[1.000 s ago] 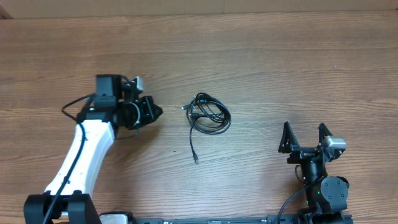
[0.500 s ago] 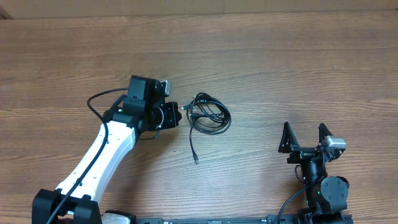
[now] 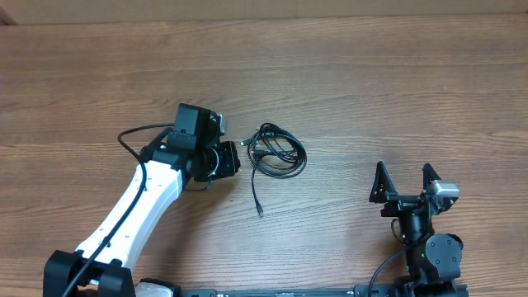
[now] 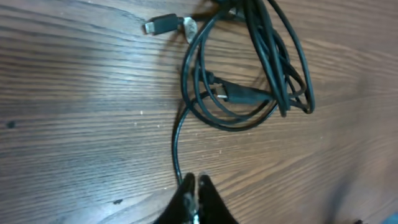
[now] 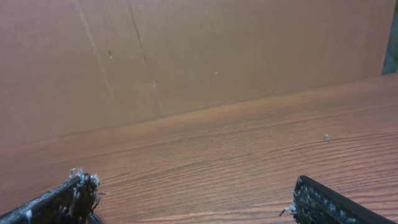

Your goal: Untangle cables

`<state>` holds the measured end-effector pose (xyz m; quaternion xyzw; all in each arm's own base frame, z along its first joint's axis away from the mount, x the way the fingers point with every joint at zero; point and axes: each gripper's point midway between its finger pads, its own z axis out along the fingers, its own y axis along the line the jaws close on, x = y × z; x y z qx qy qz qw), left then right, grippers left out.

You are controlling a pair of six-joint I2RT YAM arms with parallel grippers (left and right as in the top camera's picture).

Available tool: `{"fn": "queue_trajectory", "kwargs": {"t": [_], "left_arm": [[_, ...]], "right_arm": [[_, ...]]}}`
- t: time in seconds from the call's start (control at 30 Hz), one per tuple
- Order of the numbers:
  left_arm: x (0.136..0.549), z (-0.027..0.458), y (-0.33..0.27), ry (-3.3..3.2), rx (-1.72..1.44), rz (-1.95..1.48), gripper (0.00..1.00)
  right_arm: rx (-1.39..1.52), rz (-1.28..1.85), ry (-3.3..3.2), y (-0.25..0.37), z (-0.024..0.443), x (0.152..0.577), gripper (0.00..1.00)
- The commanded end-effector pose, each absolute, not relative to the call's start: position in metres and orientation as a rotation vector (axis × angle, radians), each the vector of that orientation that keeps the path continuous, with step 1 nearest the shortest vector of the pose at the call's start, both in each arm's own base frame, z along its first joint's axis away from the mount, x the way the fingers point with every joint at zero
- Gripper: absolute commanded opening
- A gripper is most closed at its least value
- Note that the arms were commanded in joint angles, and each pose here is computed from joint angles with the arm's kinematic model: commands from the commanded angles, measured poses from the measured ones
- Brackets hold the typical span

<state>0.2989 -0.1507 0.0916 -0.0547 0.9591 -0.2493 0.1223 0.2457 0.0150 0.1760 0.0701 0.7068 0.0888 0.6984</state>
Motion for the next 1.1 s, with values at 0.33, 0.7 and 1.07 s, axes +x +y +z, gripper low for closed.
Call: {"fn": "queue_trajectory", "kwargs": {"t": [0.33, 0.7, 1.07], "left_arm": [[0.3, 0.092, -0.191, 2.766, 0.003, -0.768, 0.04], [0.302, 0.09, -0.192, 2.758, 0.057, -0.75, 0.06], [0.304, 0.09, -0.19, 2.752, 0.053, -0.734, 0.11]], "right_arm": [[0.15, 0.197, 1.574, 0.016, 0.174, 0.246, 1.0], [0.15, 0.197, 1.573, 0.016, 0.174, 0.246, 1.0], [0.173, 0.617, 1.61, 0.059, 0.172, 0.239, 1.0]]}}
